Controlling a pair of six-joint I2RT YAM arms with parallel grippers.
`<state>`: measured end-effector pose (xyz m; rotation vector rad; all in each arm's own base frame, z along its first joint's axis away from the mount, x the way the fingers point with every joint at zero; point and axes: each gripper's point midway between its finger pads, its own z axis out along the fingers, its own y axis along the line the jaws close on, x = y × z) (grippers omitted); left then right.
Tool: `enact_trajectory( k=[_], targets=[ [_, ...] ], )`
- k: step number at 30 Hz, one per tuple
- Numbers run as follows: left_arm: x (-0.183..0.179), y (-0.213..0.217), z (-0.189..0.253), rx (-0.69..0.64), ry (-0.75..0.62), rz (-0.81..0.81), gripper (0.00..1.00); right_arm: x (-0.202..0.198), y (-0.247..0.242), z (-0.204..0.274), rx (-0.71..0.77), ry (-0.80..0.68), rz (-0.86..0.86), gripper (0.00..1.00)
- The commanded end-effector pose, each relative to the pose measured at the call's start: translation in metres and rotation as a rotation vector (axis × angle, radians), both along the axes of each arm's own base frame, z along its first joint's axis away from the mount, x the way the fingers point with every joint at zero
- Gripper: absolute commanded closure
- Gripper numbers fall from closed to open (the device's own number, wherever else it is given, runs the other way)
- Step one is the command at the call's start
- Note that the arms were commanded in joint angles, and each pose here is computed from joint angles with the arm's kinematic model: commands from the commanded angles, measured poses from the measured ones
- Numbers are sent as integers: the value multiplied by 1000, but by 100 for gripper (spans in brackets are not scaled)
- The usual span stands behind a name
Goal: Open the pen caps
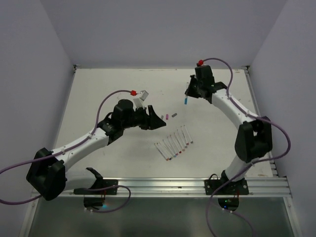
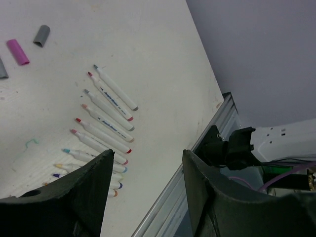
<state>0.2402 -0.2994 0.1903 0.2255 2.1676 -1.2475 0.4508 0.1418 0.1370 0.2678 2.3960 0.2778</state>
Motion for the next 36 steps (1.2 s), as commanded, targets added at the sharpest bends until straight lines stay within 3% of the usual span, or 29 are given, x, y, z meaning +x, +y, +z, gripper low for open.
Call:
enact_trajectory(
  k=[1,6,13,32,36],
  targets=[
    [20,-9,44,-95,-113,10,40,-27,41,66,229,-146,40,100],
    [26,-8,40,-91,-114,21,41,-92,69,102,374,-199,166,100],
    [20,-17,52,-198,-120,-9,44,-134,77,111,405,-201,228,100],
    [25,-43,45,-244,-95,-66,47,-144,127,117,540,-205,258,100],
    [27,-45,45,-243,-93,-72,54,-144,128,117,537,-207,252,100]
  ],
)
